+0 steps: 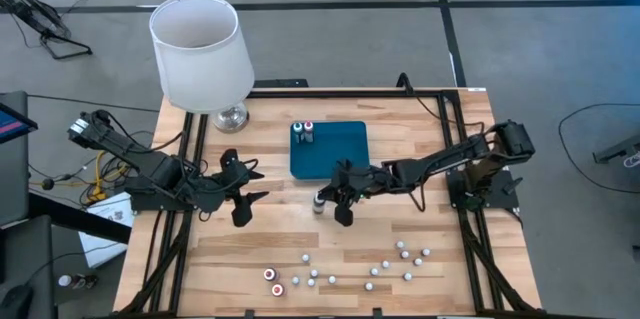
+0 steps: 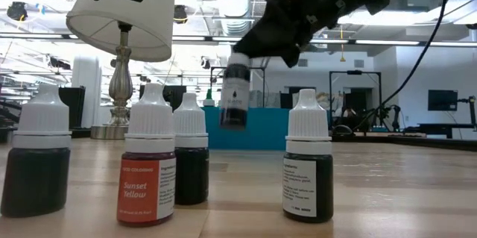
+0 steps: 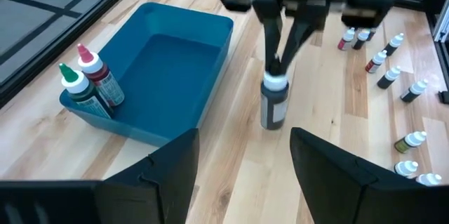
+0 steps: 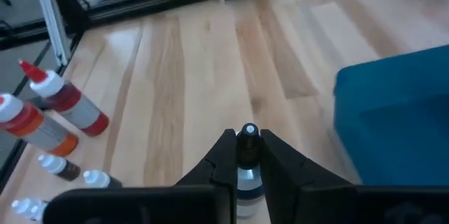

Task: Pick & Place food coloring
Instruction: Put the large black food coloring bottle into the bin

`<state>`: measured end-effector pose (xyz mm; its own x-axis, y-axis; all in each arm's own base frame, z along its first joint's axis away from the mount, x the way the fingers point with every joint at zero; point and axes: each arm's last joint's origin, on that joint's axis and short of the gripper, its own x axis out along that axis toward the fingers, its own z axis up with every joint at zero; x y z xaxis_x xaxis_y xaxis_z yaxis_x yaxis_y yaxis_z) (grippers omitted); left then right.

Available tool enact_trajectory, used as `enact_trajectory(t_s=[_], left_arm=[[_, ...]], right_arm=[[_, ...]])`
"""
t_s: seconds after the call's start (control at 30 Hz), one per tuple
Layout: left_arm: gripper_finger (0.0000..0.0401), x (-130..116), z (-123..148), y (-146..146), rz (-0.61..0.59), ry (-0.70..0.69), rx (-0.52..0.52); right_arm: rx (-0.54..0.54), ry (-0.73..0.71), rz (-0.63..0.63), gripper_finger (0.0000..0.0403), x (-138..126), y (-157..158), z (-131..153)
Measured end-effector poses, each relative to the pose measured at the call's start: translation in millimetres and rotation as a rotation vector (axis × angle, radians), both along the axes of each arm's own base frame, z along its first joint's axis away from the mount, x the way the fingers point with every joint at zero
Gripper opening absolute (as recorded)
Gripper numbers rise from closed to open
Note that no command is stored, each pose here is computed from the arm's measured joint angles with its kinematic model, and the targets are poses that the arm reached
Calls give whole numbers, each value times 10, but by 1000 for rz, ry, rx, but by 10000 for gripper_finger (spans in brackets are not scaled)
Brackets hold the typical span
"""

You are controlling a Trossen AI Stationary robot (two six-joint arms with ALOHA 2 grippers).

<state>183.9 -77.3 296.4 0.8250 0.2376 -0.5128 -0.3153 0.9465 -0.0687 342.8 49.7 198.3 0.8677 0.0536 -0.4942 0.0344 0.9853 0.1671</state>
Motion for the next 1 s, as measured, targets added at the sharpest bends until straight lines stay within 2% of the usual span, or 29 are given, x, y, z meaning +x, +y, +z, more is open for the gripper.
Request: enact_trajectory(t_s=[0.2, 0.47, 0.73, 1.0], left_arm=[[215, -1, -1, 1, 0, 2, 2], [215, -3, -3, 2, 2, 4, 4], [215, -3, -3, 4, 9, 1, 5], [215, -3, 0, 10, 35, -10, 2]], right_arm=[[-12, -46, -28, 35, -106, -113, 256], [-82, -72, -96, 33, -292, -362, 545], [-125, -78, -183, 32, -442, -652, 710], [-152, -56, -274, 40, -506, -966, 722]])
